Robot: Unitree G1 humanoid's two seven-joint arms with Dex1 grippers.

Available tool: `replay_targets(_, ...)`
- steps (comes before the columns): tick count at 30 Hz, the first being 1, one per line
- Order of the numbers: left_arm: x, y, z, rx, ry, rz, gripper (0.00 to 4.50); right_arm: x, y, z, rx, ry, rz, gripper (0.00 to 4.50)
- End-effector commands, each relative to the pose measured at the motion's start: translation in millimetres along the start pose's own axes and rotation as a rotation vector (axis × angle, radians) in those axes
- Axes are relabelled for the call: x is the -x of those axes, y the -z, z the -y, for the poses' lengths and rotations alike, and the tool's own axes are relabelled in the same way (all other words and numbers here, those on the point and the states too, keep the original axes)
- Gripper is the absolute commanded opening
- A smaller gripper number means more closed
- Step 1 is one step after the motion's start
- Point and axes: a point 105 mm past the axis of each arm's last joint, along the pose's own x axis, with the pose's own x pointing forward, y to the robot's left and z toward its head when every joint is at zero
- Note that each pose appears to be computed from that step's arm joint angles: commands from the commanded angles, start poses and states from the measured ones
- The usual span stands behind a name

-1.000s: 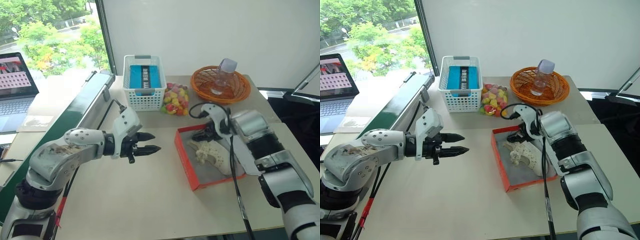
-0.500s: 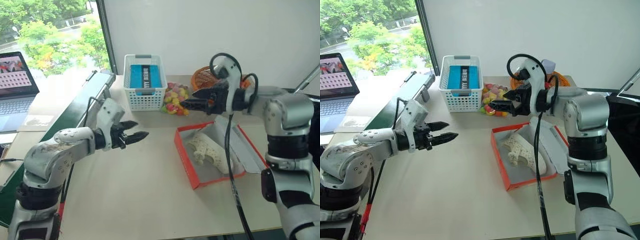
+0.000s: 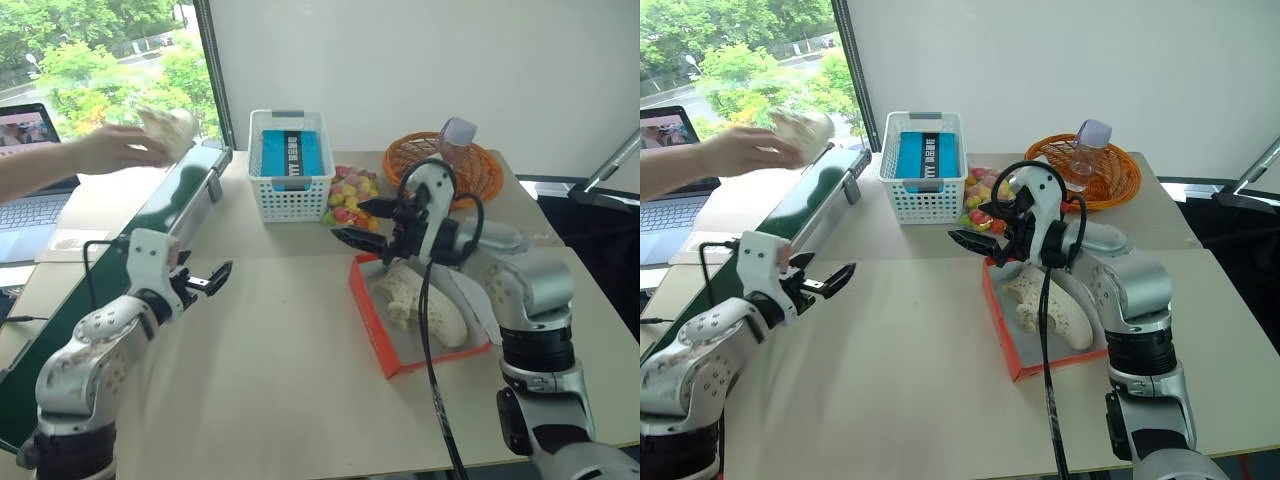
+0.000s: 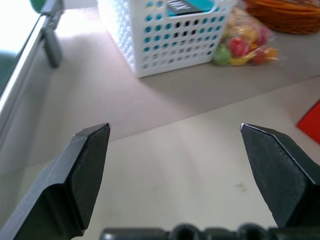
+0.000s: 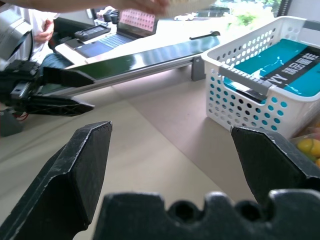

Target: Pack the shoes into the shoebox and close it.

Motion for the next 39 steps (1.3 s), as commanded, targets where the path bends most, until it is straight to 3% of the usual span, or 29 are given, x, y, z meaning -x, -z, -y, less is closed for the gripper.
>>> replay_targets(1, 9.6, -14.0, -18.8, -0.042, -0.125, 0.090, 4.44, -2.4, 4.1, -6.9, 0.009, -0.026, 0.033, 4.50)
replay_targets(6, 13.6, 0.4, -40.8, -0.042, -0.227, 0.057, 4.44, -9.8, 16.1, 1.7, -0.010, 0.026, 0.033, 4.50)
replay_targets(9, 12.5, -6.8, -49.7, -0.036, -0.250, 0.081, 4.44, -13.7, 18.4, 0.5, -0.002, 0.027, 0.033, 4.50)
replay_targets(13, 17.4, -18.5, -85.1, -0.067, -0.363, 0.089, 4.44, -18.2, 19.7, -4.8, 0.013, 0.015, 0.033, 4.50)
replay_targets(22, 21.4, -23.7, -133.3, -0.074, -0.441, 0.075, 4.44, -20.2, 21.9, -7.8, 0.020, 0.012, 0.030, 4.50)
replay_targets(31, 8.3, -2.7, -158.8, -0.062, -0.431, 0.026, 4.44, -23.3, 21.1, -10.2, 0.011, -0.012, 0.030, 4.50)
replay_targets(39, -3.7, 32.0, -155.2, -0.018, -0.289, -0.098, 4.44, -18.3, 11.7, -6.3, 0.022, -0.004, 0.038, 4.50)
